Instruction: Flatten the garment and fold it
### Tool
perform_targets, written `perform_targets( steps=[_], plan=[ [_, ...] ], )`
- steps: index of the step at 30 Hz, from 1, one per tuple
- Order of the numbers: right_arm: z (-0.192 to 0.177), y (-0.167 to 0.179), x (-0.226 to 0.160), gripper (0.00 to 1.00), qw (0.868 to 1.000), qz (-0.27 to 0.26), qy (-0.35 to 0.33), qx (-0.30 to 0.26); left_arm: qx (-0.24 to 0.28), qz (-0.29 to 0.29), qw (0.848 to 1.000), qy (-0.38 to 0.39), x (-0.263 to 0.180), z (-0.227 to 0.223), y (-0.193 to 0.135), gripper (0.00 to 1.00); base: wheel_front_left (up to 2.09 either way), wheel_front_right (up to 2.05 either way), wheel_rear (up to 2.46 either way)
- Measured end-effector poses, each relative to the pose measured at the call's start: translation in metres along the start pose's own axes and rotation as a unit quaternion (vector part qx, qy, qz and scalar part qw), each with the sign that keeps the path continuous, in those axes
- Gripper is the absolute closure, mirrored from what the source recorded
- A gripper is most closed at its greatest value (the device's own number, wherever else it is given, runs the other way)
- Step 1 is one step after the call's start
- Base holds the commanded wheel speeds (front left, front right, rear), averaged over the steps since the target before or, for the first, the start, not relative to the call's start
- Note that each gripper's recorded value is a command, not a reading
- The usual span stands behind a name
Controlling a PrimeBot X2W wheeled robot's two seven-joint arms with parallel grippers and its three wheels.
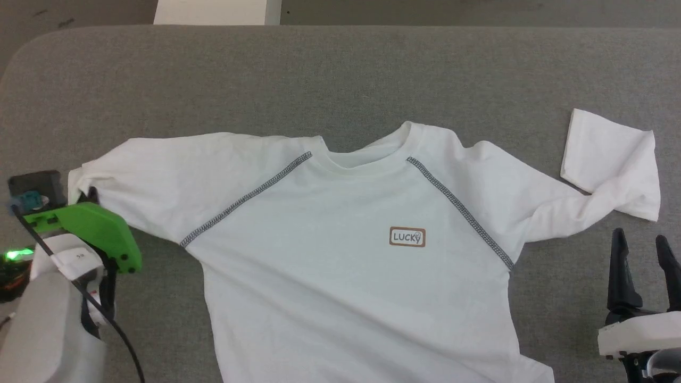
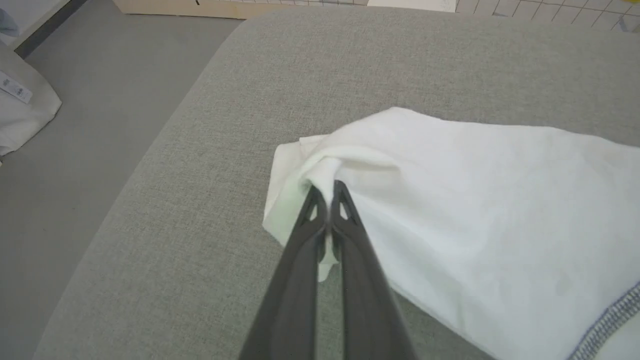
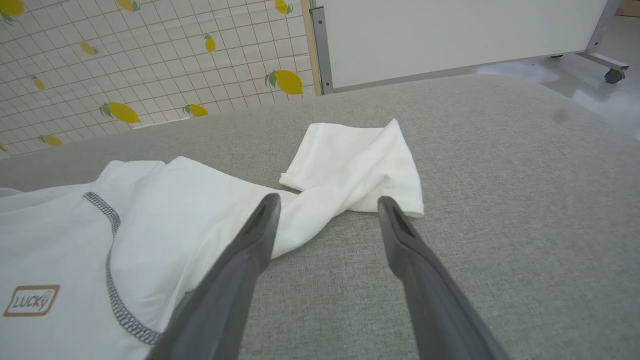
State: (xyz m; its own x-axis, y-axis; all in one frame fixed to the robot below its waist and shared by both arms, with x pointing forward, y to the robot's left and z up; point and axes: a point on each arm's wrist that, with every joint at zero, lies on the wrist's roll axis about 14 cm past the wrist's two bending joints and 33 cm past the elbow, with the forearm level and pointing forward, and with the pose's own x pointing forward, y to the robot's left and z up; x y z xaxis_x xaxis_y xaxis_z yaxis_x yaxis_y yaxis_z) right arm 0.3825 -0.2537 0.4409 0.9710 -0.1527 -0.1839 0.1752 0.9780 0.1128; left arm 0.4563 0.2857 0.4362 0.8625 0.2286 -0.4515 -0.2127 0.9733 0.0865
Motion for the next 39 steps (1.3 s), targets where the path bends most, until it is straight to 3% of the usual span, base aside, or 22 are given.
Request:
perform_targets(
  steps=[3,7,13,16,21,27,32,36,39],
  plan=[
    [-0.003,0.001,0.000,0.00,1.000,0.001,0.004,0.001,-0.029,-0.010,0.999,-0.013,-0.003,-0.005,-0.013,0.00,0.00,0.00,0.00],
    [-0.002,0.002,-0.001,0.00,1.000,0.003,0.003,0.003,-0.071,-0.023,0.993,-0.096,-0.017,0.023,-0.027,0.00,0.00,0.00,0.00],
    [0.013,0.011,-0.001,0.00,1.000,0.017,-0.014,-0.011,-0.117,-0.043,0.958,-0.260,-0.069,0.078,-0.042,0.00,0.00,0.00,0.00],
    [0.033,0.021,0.007,0.00,0.999,0.031,-0.032,-0.019,-0.127,-0.053,0.941,-0.308,-0.095,0.084,-0.049,0.00,0.00,0.00,0.00],
    [0.057,0.052,0.026,0.00,0.997,0.069,-0.023,-0.032,-0.127,-0.090,0.941,-0.300,-0.114,0.062,-0.075,0.00,0.00,0.00,0.00],
    [0.057,0.064,0.052,0.00,0.990,0.095,0.071,-0.078,-0.111,-0.122,0.951,-0.260,-0.117,0.032,-0.100,0.00,0.00,0.00,0.00],
    [0.023,0.056,0.066,0.00,0.968,0.099,0.205,-0.101,-0.101,-0.131,0.954,-0.248,-0.117,0.022,-0.106,0.00,0.00,0.00,0.00],
    [-0.024,0.038,0.060,0.00,0.931,0.086,0.334,-0.119,-0.096,-0.126,0.956,-0.246,-0.116,0.020,-0.102,0.00,0.00,0.00,0.00],
    [-0.048,0.027,0.056,0.00,0.906,0.076,0.393,-0.137,-0.094,-0.117,0.958,-0.243,-0.116,0.017,-0.096,0.00,0.00,0.00,0.00]
  ],
)
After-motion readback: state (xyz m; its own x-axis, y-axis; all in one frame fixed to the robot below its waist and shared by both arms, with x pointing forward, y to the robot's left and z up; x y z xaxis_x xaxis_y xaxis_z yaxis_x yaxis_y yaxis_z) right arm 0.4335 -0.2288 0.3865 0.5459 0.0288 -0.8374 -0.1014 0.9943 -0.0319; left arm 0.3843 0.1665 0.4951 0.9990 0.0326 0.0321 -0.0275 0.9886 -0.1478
